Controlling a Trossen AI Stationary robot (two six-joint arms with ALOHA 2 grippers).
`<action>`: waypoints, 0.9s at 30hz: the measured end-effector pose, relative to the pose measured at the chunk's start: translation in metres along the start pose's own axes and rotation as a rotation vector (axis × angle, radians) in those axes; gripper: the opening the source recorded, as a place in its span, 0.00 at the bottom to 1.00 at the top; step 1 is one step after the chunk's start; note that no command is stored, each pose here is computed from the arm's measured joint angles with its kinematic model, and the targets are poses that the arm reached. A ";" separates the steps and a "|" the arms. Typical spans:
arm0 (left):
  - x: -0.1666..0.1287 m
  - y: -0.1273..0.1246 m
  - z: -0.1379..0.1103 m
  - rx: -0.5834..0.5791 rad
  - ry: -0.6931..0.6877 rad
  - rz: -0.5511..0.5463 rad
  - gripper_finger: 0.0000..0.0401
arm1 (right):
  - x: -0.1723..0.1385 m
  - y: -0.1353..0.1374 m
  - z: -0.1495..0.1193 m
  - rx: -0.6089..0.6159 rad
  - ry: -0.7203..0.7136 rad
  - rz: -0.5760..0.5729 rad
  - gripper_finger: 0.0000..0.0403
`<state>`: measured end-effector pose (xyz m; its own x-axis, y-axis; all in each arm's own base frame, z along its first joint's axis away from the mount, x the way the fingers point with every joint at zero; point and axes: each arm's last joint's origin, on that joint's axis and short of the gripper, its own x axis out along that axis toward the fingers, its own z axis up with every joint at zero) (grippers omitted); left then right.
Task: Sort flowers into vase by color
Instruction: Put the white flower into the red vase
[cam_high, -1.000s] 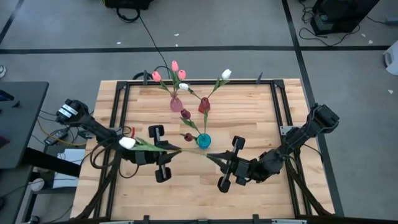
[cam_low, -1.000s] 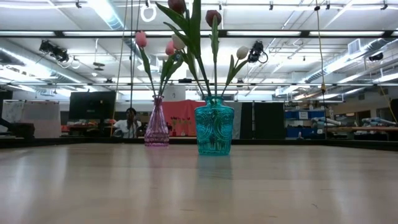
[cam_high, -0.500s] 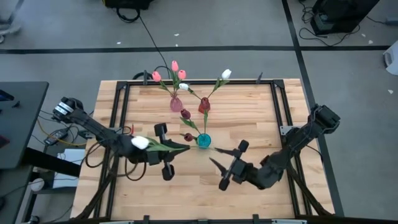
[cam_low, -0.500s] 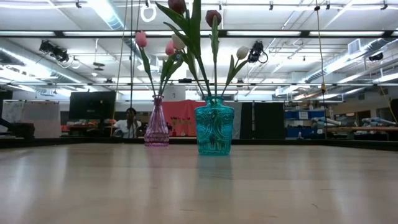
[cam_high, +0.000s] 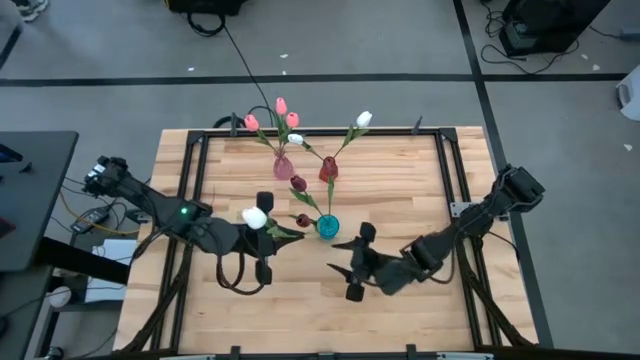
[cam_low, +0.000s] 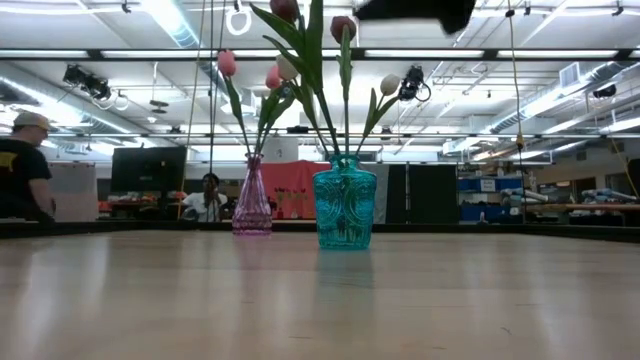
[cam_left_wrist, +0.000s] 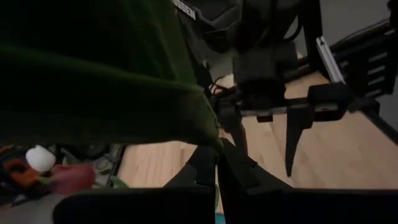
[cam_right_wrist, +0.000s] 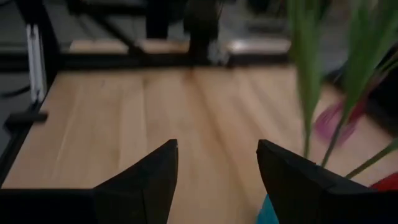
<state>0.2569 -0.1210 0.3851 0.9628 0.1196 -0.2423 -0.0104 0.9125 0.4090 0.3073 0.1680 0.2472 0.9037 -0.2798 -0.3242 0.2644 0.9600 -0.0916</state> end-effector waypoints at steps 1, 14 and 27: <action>-0.001 0.001 0.001 0.002 0.015 -0.003 0.01 | 0.003 -0.003 -0.002 0.016 0.036 0.023 0.57; -0.006 0.000 -0.001 -0.086 0.078 -0.274 0.02 | 0.016 -0.018 -0.006 0.111 0.239 0.155 0.57; 0.022 -0.016 -0.020 -0.155 0.223 -0.416 0.02 | 0.010 -0.004 0.055 0.020 -0.108 0.296 0.57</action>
<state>0.2725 -0.1256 0.3557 0.8128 -0.2015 -0.5465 0.3057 0.9462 0.1059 0.3338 0.1613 0.2965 0.9727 0.0124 -0.2316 -0.0102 0.9999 0.0109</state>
